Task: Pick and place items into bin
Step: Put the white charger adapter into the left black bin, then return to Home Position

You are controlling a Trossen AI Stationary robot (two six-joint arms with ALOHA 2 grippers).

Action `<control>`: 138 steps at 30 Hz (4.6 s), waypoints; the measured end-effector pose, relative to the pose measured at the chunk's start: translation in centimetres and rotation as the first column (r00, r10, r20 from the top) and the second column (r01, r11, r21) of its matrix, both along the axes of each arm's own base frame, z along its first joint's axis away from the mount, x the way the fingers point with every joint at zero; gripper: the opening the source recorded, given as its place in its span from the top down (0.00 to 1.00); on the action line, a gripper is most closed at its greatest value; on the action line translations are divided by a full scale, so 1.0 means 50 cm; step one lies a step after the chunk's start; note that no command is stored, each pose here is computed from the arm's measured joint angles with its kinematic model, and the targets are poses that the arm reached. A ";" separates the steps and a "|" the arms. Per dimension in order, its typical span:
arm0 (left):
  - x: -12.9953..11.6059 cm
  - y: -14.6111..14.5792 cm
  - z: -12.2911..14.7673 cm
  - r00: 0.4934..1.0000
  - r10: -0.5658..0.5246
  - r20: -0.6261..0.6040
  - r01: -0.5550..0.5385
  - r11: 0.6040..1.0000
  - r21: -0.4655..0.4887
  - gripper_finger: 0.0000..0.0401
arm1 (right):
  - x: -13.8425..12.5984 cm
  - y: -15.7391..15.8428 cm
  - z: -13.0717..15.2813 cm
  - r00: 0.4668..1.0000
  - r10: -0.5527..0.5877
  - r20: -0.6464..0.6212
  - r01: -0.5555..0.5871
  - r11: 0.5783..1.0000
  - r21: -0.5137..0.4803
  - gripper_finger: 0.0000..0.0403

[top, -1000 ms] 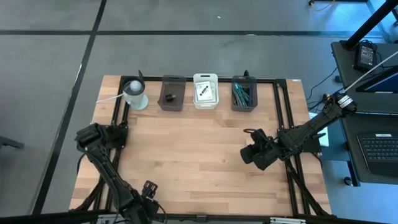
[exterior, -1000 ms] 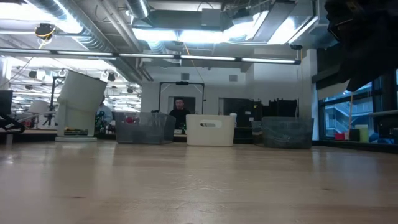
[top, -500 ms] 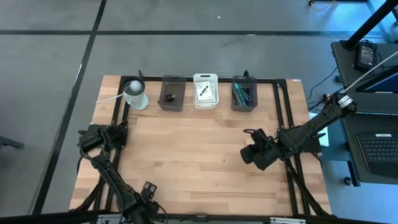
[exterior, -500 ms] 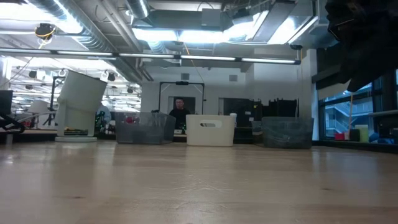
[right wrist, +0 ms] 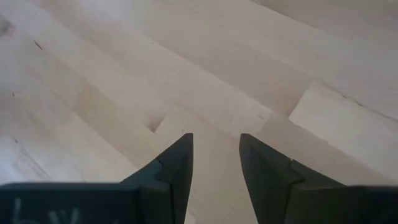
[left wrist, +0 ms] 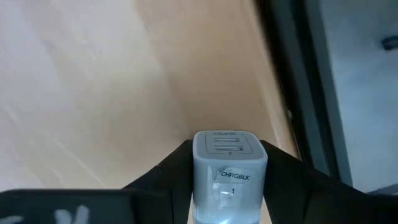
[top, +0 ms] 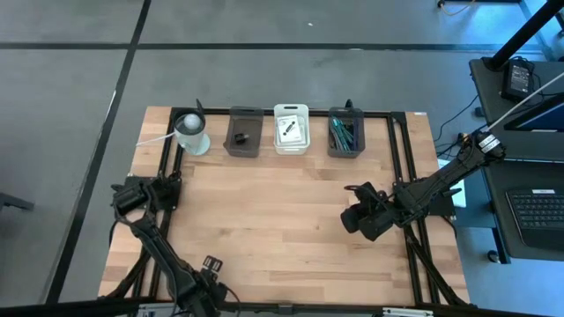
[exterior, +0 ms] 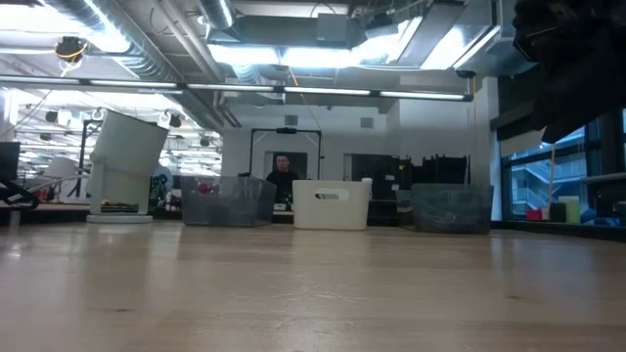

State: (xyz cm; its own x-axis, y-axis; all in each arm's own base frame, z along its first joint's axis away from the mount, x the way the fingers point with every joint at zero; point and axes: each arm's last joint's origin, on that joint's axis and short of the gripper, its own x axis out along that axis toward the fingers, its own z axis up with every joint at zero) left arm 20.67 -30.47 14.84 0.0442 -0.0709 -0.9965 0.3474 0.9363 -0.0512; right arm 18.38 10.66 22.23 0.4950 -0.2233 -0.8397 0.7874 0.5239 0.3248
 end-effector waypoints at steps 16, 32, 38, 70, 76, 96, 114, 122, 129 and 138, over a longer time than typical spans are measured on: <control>0.130 0.218 0.164 0.841 0.435 0.322 -0.467 0.884 0.025 0.64 | 0.009 0.006 0.004 0.990 0.139 0.013 -0.138 0.989 -0.056 0.67; 0.150 0.815 0.294 0.326 0.856 0.401 -0.919 0.387 -0.080 0.64 | 0.011 0.002 0.004 0.993 0.114 0.015 -0.113 0.992 -0.049 0.67; 0.117 1.009 0.248 0.243 0.888 0.390 -0.939 0.316 -0.135 0.64 | 0.017 -0.011 0.004 0.999 -0.010 0.039 0.010 1.000 0.007 0.67; 0.141 1.133 0.052 0.246 0.945 0.217 -0.969 0.245 0.028 0.61 | 0.049 -0.093 0.004 0.965 -0.257 0.048 0.256 0.966 0.036 0.67; 0.142 1.132 0.051 0.246 0.947 0.207 -0.969 0.249 0.012 0.54 | 0.049 -0.093 0.004 0.965 -0.257 0.048 0.256 0.966 0.035 0.67; 0.115 1.058 0.303 0.178 0.895 0.410 -0.951 0.264 -0.163 0.50 | 0.038 -0.097 -0.001 0.972 -0.234 -0.018 0.234 0.972 -0.013 0.67; 0.189 0.757 0.319 0.203 0.778 0.595 -0.912 0.372 -0.175 0.98 | 0.044 -0.153 -0.030 0.871 0.343 -0.351 -0.447 0.852 -0.275 0.98; 0.180 0.648 0.219 0.521 0.726 0.448 -0.785 0.614 -0.082 1.00 | 0.047 -0.180 -0.099 0.761 0.616 -0.204 -0.648 0.713 -0.265 1.00; 0.140 0.594 0.103 0.706 0.626 0.331 -0.657 0.754 -0.027 1.00 | 0.027 -0.195 -0.113 0.717 0.697 -0.021 -0.652 0.659 -0.374 1.00; 0.098 0.584 -0.006 0.672 0.540 0.507 -0.500 0.836 -0.227 1.00 | -0.012 -0.204 -0.094 0.724 0.680 0.117 -0.601 0.704 -0.379 1.00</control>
